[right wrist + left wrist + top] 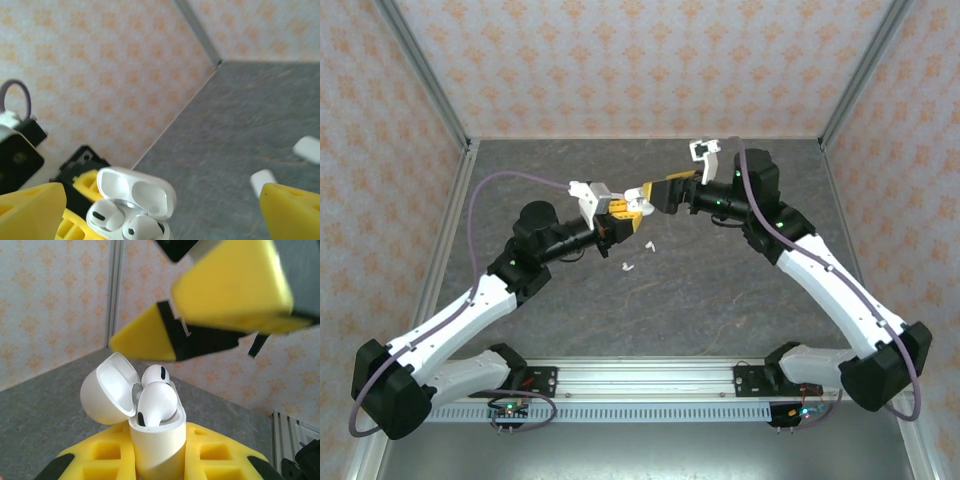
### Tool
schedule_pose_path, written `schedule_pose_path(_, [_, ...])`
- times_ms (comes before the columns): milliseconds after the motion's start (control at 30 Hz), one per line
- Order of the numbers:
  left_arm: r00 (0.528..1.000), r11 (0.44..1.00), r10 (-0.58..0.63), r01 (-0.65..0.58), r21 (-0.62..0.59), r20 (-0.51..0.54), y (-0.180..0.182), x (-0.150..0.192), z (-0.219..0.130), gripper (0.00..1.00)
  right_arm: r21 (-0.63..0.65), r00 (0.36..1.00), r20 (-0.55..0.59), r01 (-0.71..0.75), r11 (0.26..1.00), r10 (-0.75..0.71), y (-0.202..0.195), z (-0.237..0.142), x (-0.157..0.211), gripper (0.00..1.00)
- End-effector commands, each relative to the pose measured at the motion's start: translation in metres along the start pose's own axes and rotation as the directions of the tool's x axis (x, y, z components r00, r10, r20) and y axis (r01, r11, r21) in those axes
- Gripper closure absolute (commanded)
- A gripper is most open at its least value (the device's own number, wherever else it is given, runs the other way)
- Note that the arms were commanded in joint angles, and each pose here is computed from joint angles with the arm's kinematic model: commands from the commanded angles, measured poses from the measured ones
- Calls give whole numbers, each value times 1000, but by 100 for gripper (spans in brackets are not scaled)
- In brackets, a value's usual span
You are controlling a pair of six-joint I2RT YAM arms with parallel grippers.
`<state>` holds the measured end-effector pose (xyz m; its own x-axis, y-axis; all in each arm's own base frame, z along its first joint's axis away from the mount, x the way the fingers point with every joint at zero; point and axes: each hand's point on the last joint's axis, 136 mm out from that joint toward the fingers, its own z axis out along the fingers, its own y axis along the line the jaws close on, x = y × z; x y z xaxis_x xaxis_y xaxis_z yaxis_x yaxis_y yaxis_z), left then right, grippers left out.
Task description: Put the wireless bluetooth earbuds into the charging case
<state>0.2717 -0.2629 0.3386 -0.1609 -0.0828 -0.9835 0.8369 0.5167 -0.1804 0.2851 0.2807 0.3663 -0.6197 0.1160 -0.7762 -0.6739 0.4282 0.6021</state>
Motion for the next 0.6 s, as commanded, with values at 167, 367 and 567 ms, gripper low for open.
schedule_pose_path(167, [996,997,46,-50,53,72,-15,-25,-3,100,-243,999,-49,-25,970,13,36,8,7,2])
schedule_pose_path(367, [997,998,42,-45,50,59,-13,-21,-2,100,-304,999,-52,-26,952,11,47,11,3,16])
schedule_pose_path(567, [998,998,42,-45,45,53,-12,-20,-2,100,-332,1000,-18,13,943,-20,60,6,-10,27])
